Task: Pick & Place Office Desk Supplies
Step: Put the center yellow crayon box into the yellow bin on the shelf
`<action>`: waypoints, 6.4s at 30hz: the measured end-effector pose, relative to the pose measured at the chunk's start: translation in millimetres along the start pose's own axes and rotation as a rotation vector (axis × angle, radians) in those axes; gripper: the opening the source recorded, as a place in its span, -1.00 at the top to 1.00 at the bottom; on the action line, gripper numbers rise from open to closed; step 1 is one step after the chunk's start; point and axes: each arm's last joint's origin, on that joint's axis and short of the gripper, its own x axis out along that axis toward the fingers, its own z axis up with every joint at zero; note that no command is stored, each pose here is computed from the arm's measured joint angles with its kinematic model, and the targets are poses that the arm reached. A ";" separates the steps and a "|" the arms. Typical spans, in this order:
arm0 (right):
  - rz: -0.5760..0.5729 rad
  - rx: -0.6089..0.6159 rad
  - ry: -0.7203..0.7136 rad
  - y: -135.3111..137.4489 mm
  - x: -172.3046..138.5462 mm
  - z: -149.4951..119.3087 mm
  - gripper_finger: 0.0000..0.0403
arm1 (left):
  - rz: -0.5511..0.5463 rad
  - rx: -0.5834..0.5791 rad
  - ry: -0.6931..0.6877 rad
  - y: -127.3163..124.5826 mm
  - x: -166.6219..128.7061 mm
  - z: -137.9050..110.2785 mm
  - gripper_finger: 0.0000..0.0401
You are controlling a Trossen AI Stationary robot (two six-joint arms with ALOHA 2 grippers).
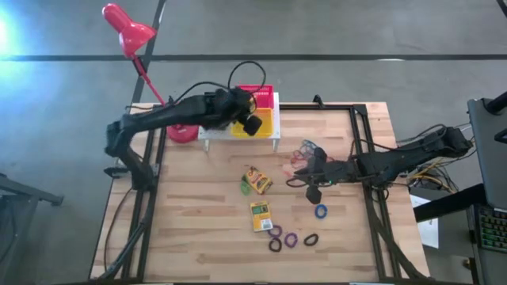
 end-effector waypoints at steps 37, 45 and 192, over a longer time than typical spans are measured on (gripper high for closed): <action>-0.010 -0.001 -0.077 -1.2 -13.2 -6.3 0.73 | 0.205 -0.120 0.102 -12.4 28.9 -34.4 0.67; -0.008 -0.001 -0.076 -1.1 -13.2 -6.4 0.73 | 0.149 -0.169 0.089 -17.5 39.7 -42.0 0.41; 0.027 0.065 -0.108 3.2 -14.5 -3.6 0.73 | 0.359 -0.079 -0.126 -34.8 30.5 -49.2 0.81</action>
